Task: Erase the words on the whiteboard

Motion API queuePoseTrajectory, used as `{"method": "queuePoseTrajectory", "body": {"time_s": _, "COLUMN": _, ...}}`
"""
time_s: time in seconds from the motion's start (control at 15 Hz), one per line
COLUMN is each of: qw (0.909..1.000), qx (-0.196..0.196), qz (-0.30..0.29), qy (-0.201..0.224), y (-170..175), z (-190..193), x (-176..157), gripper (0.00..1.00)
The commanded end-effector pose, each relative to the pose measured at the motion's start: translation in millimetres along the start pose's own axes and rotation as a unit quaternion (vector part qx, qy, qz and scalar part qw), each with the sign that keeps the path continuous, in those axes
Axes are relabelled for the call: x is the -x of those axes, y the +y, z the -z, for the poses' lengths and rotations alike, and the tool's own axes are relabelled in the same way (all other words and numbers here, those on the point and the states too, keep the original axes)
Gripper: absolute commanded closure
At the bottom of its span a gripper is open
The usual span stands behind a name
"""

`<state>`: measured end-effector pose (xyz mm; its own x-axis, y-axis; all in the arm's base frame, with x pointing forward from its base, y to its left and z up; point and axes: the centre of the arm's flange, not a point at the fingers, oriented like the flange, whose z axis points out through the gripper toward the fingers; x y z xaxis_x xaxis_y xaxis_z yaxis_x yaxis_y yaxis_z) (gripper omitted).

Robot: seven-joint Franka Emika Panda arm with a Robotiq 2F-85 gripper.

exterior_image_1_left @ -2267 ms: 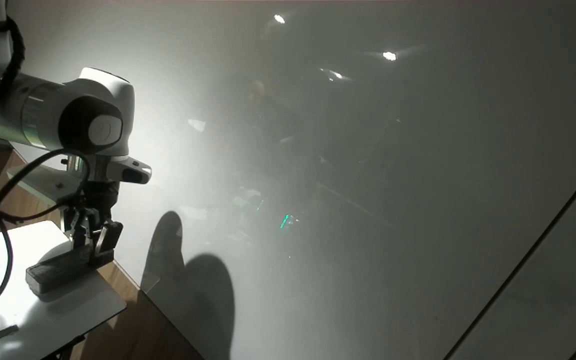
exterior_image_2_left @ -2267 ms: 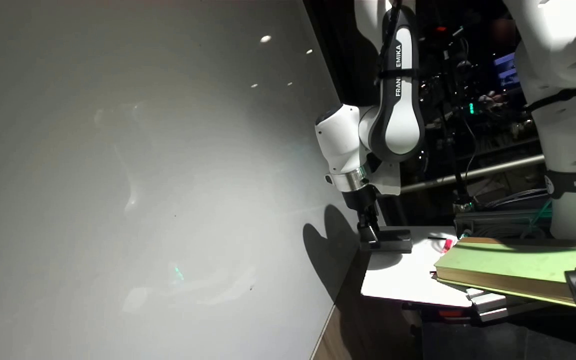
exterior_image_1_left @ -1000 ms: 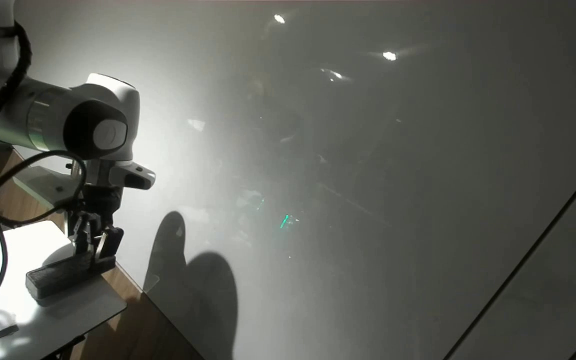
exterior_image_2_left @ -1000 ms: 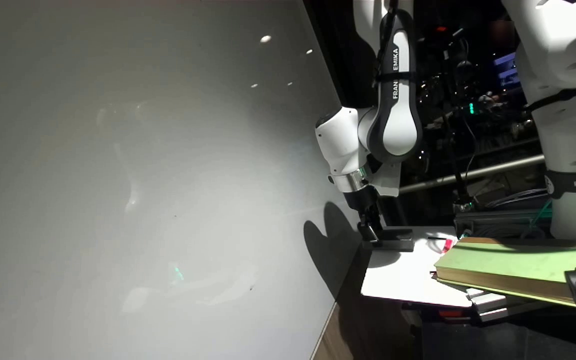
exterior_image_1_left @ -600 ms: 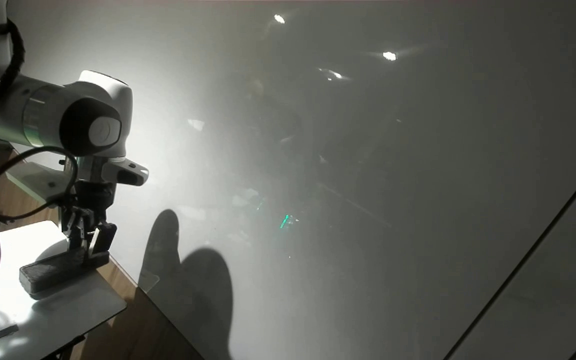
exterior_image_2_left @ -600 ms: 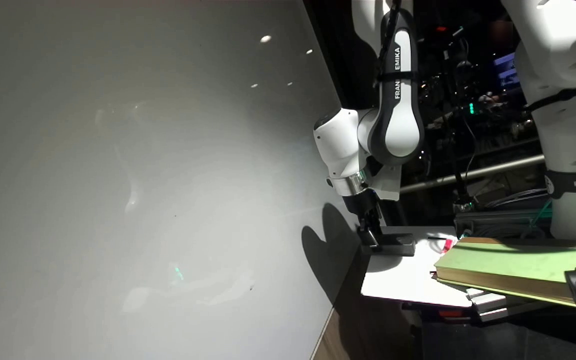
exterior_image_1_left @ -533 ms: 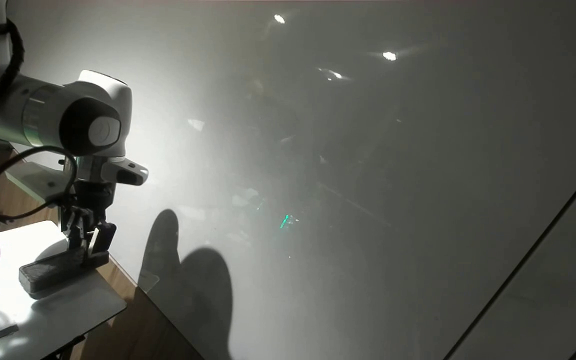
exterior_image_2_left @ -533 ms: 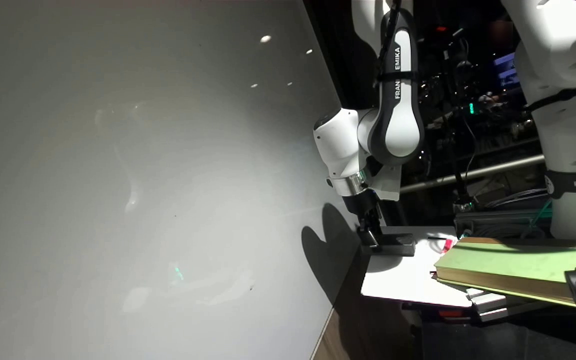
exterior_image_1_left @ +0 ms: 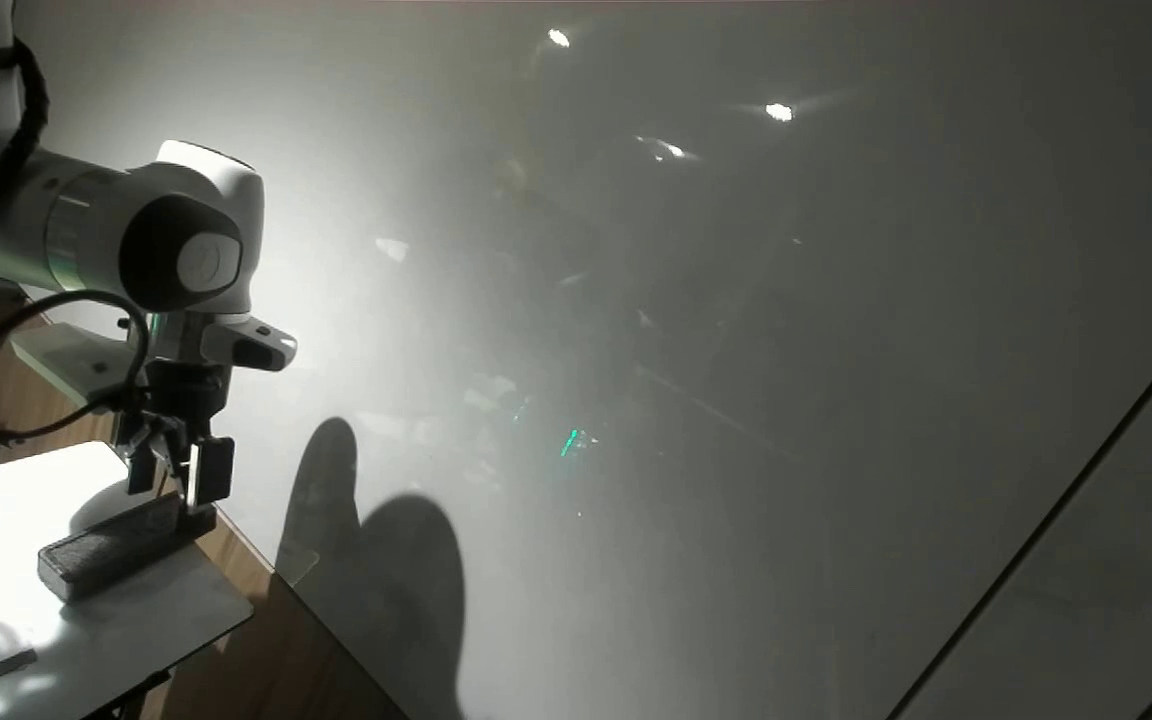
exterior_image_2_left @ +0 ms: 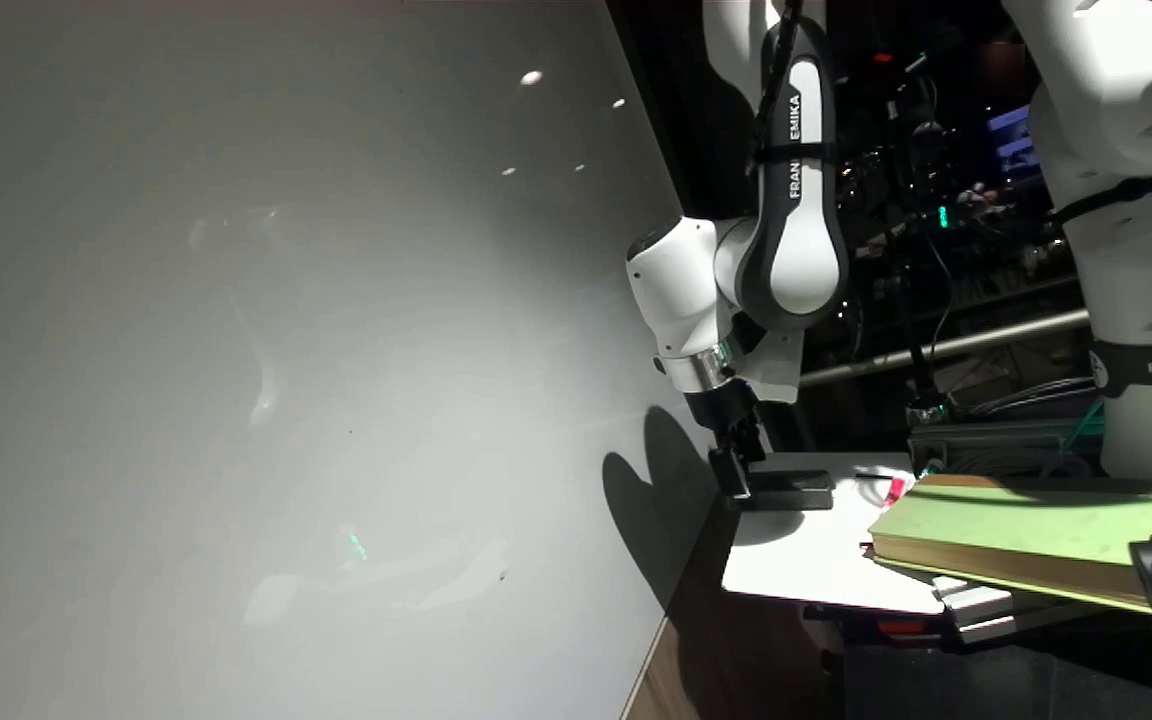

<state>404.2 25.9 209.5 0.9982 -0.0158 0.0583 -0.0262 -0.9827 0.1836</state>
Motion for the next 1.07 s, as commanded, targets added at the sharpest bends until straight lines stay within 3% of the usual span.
{"method": "queuePoseTrajectory", "body": {"time_s": 0.0, "qw": 0.9999, "qx": 0.005, "qz": -0.009, "qy": -0.005, "y": 1, "z": 6, "x": -7, "gripper": 0.00}}
{"method": "queuePoseTrajectory", "body": {"time_s": 0.4, "qw": 0.9996, "qx": -0.013, "qz": -0.009, "qy": 0.022, "y": 7, "z": 80, "x": 1, "gripper": 0.00}}
{"method": "queuePoseTrajectory", "body": {"time_s": 0.67, "qw": 0.9982, "qx": -0.042, "qz": 0.020, "qy": 0.037, "y": 8, "z": 148, "x": 19, "gripper": 0.00}}
{"method": "queuePoseTrajectory", "body": {"time_s": 1.0, "qw": 0.9945, "qx": -0.054, "qz": 0.055, "qy": 0.071, "y": 19, "z": 205, "x": 37, "gripper": 0.00}}
